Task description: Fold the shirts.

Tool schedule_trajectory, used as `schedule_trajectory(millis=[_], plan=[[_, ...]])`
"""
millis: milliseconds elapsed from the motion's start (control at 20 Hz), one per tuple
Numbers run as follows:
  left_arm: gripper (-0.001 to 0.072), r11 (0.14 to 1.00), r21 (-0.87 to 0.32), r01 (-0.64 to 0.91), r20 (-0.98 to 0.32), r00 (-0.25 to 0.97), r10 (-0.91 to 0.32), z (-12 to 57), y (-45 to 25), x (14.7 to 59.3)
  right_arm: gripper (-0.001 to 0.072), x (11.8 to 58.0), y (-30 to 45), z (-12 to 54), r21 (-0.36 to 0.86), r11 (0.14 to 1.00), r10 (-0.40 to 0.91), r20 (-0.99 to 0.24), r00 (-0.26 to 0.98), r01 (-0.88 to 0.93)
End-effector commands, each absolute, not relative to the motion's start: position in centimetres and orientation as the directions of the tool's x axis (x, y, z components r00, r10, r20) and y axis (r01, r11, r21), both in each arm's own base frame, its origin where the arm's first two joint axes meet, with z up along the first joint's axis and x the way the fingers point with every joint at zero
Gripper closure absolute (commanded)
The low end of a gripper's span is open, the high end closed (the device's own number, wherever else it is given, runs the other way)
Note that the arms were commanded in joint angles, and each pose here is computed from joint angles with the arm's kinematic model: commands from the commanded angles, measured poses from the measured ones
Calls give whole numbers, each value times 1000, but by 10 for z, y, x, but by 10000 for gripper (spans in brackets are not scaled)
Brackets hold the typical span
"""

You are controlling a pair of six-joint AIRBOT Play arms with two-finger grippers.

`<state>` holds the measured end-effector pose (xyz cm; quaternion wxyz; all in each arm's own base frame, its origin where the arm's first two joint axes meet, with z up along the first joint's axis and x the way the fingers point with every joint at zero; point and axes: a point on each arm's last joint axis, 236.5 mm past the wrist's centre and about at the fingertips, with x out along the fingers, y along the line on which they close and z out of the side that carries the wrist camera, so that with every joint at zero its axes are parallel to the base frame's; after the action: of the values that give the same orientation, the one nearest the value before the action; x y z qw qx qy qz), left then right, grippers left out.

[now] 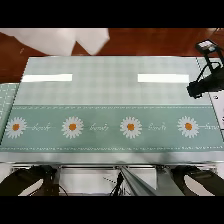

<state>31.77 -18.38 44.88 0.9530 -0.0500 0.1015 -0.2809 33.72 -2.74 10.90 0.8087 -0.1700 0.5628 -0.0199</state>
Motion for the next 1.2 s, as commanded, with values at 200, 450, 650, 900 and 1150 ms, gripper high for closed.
schedule_trajectory(millis=[200,450,650,900,1150], plan=[[682,682,-276,678,-497,506,-704,317,-300,263,182,328,-38,134,-337,933,-257,-870,420,-127],[681,692,-407,597,-708,273,-652,131,-359,225,182,336,-36,137,-340,932,-252,-855,453,-125],[681,768,-443,462,-799,186,-572,9,-353,188,182,339,-34,138,-332,935,-242,-852,465,-123],[390,788,-447,423,-780,247,-575,17,-339,215,182,339,-29,137,-311,942,-220,-858,464,-129],[82,822,-379,425,-735,401,-546,109,-278,289,180,333,-31,134,-312,941,-227,-869,440,-130]])
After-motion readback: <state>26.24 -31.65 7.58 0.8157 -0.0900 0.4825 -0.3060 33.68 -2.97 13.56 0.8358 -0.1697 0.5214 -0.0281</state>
